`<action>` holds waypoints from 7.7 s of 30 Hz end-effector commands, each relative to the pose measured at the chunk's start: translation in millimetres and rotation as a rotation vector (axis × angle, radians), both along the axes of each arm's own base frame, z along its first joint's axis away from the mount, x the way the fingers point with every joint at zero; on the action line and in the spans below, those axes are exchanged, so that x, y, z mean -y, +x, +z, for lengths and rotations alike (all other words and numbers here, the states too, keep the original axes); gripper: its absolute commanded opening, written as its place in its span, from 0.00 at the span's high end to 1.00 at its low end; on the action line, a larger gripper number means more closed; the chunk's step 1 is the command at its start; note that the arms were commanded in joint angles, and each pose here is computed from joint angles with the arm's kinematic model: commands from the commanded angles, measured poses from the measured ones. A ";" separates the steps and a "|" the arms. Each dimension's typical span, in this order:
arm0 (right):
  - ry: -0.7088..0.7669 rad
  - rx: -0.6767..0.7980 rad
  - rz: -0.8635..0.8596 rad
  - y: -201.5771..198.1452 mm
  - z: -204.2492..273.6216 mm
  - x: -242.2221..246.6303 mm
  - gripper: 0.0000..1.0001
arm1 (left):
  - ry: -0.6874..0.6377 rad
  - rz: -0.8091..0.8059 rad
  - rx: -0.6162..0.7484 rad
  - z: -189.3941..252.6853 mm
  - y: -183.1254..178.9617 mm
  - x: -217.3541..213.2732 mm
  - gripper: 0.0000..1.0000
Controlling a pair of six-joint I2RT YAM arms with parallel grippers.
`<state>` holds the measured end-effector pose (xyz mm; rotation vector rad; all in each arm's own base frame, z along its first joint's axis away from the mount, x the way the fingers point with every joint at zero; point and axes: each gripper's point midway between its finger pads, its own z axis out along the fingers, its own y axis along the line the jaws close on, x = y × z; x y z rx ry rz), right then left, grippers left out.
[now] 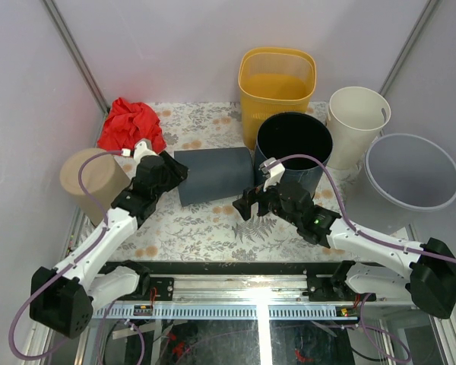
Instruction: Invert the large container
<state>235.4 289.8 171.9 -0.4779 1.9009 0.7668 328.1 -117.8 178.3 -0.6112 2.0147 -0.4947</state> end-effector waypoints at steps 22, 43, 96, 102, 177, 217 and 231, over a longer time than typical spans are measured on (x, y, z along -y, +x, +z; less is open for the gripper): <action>0.060 0.093 -0.177 27.4 28.4 18.0 0.01 | -0.104 -0.084 -0.005 -10.0 -78.6 -2.5 0.54; 0.032 0.081 -0.189 32.5 16.6 16.4 0.01 | -0.171 -0.080 0.105 -14.1 -42.0 18.8 0.52; 0.040 0.101 -0.097 30.7 28.3 -6.7 0.01 | -0.195 0.142 0.369 32.3 92.6 -31.5 0.43; 0.040 0.112 -0.113 30.8 31.7 -2.1 0.01 | -0.268 0.062 0.415 34.9 108.3 -22.1 0.43; 0.033 0.068 -0.074 25.8 19.9 -7.6 0.00 | -0.444 -0.509 0.347 39.9 -109.5 34.2 1.00; 0.088 -0.021 -0.143 13.5 -1.4 13.9 0.01 | -0.446 -0.739 0.047 22.4 -162.0 54.1 0.94; 0.218 -0.045 0.106 -21.8 13.8 -17.2 0.01 | -0.341 -0.454 -0.003 9.5 -136.2 23.1 0.72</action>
